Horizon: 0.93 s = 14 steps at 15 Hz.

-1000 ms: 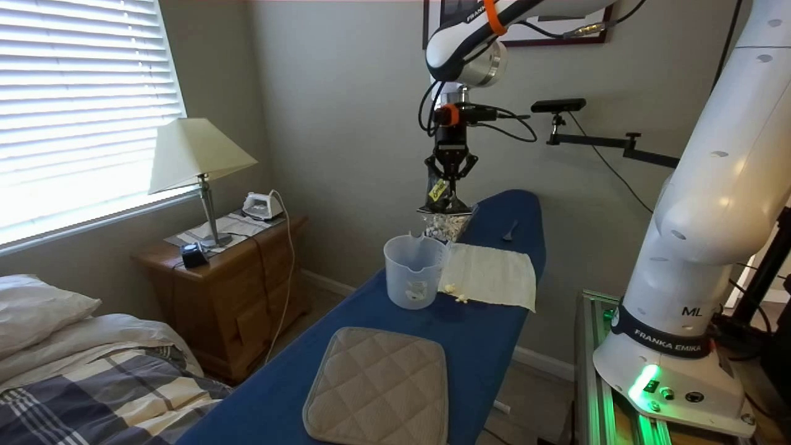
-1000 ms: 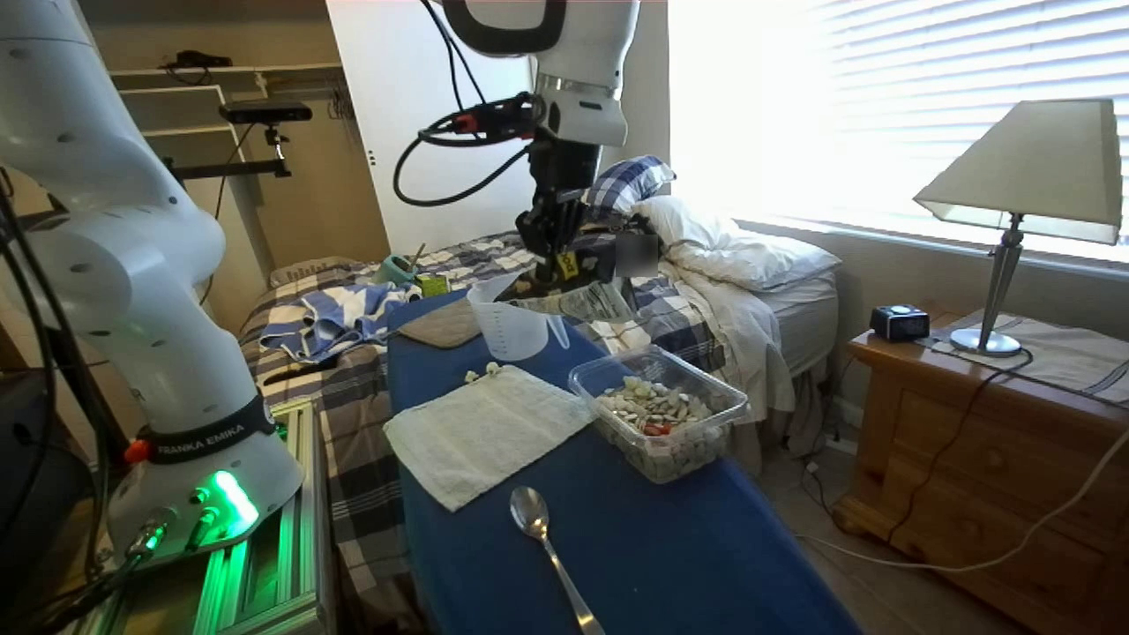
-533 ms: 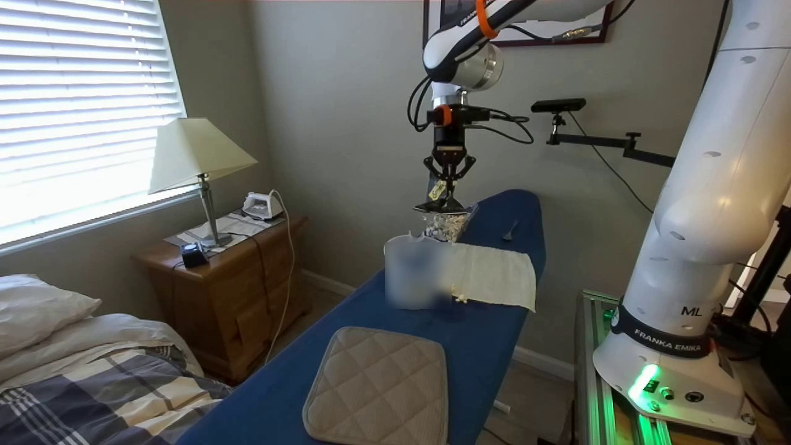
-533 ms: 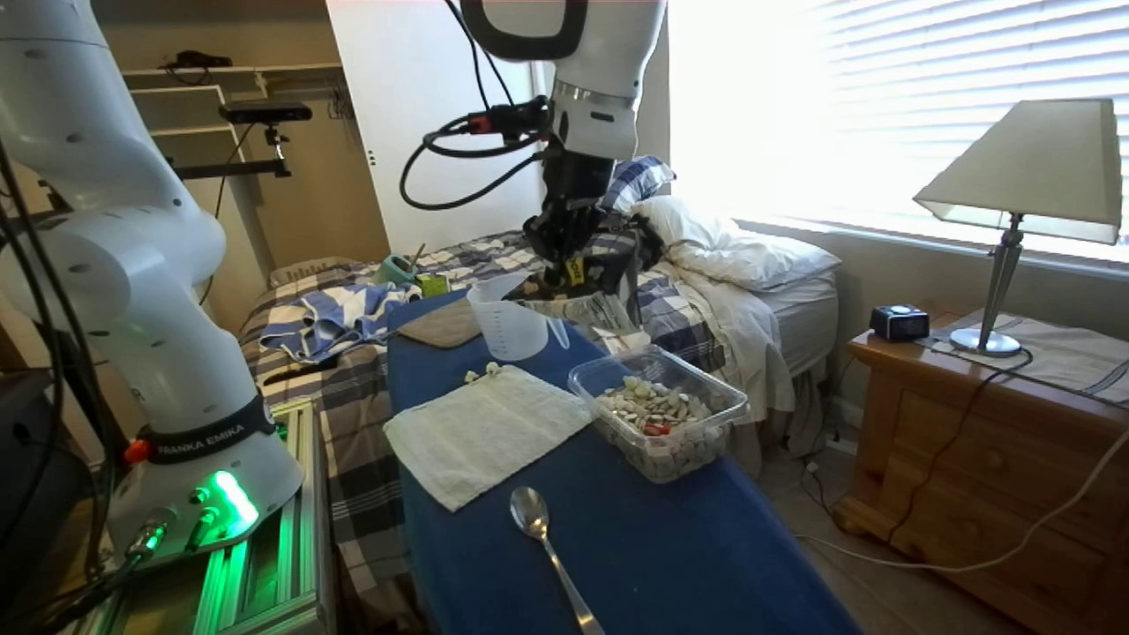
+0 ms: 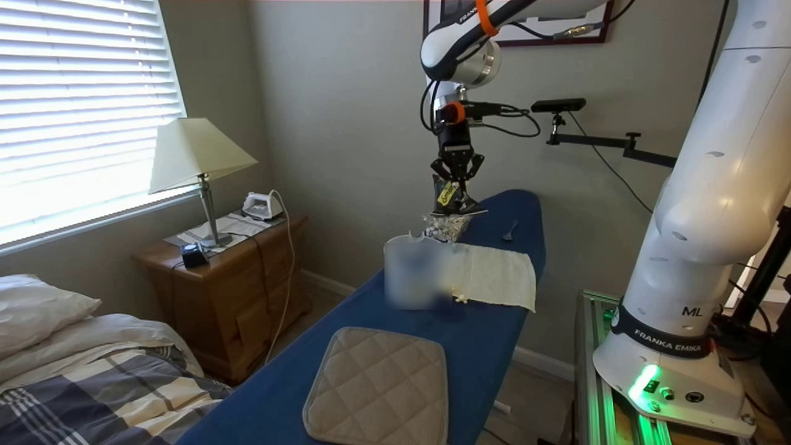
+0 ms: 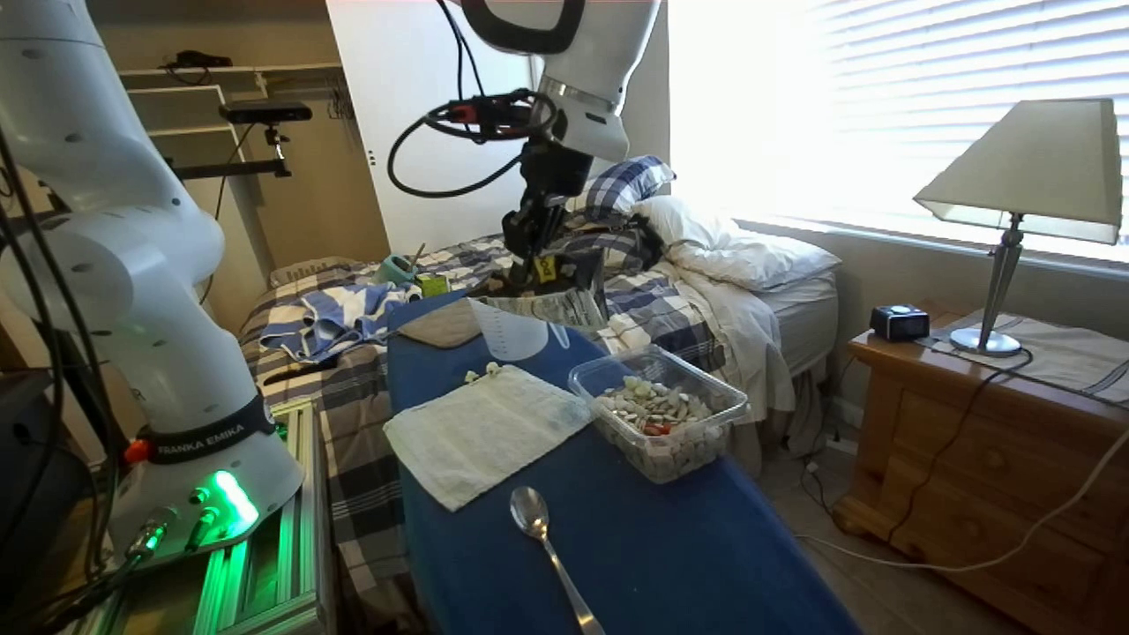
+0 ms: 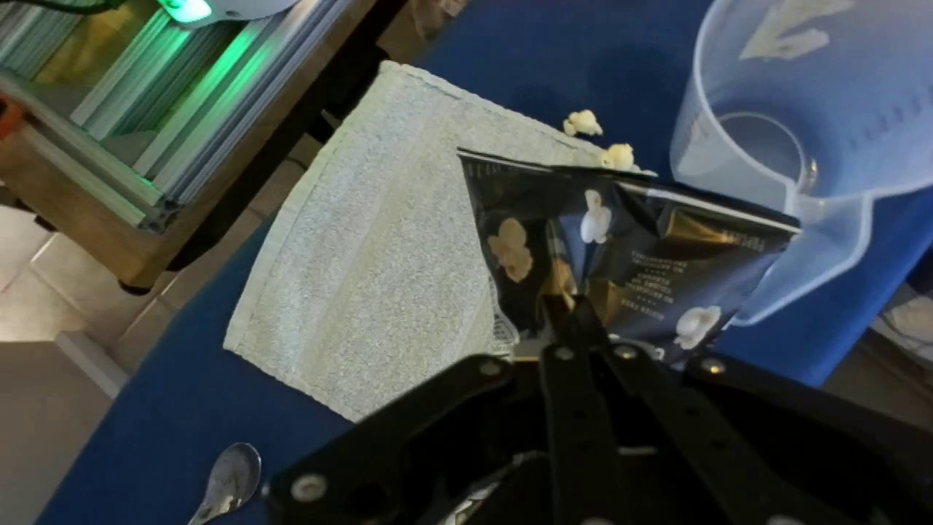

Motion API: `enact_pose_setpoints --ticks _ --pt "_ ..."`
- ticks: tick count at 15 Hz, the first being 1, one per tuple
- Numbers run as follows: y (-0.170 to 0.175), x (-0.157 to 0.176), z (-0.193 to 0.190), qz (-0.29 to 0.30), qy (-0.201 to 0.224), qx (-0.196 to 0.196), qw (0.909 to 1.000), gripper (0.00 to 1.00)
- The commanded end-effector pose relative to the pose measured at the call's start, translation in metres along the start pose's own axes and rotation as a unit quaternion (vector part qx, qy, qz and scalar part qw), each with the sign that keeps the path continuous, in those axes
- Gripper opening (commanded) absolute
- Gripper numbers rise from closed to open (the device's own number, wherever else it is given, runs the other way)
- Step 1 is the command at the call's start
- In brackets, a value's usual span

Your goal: Pour the contents from the black packet into the clear container.

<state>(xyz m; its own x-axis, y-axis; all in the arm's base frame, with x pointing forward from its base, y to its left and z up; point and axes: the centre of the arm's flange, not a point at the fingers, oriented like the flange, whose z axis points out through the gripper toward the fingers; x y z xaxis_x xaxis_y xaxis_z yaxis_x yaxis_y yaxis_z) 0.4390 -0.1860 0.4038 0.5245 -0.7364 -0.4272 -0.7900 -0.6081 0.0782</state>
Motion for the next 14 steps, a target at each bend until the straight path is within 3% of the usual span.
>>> enact_pose_setpoints --ticks 1,6,14 --pt "0.016 -0.023 0.002 -0.086 0.003 -0.052 0.9949 0.0" --pt "0.044 -0.029 0.032 -0.201 0.007 -0.123 0.9719 0.0" --pt "0.052 -0.027 0.065 -0.373 0.052 -0.16 0.9125 0.0"
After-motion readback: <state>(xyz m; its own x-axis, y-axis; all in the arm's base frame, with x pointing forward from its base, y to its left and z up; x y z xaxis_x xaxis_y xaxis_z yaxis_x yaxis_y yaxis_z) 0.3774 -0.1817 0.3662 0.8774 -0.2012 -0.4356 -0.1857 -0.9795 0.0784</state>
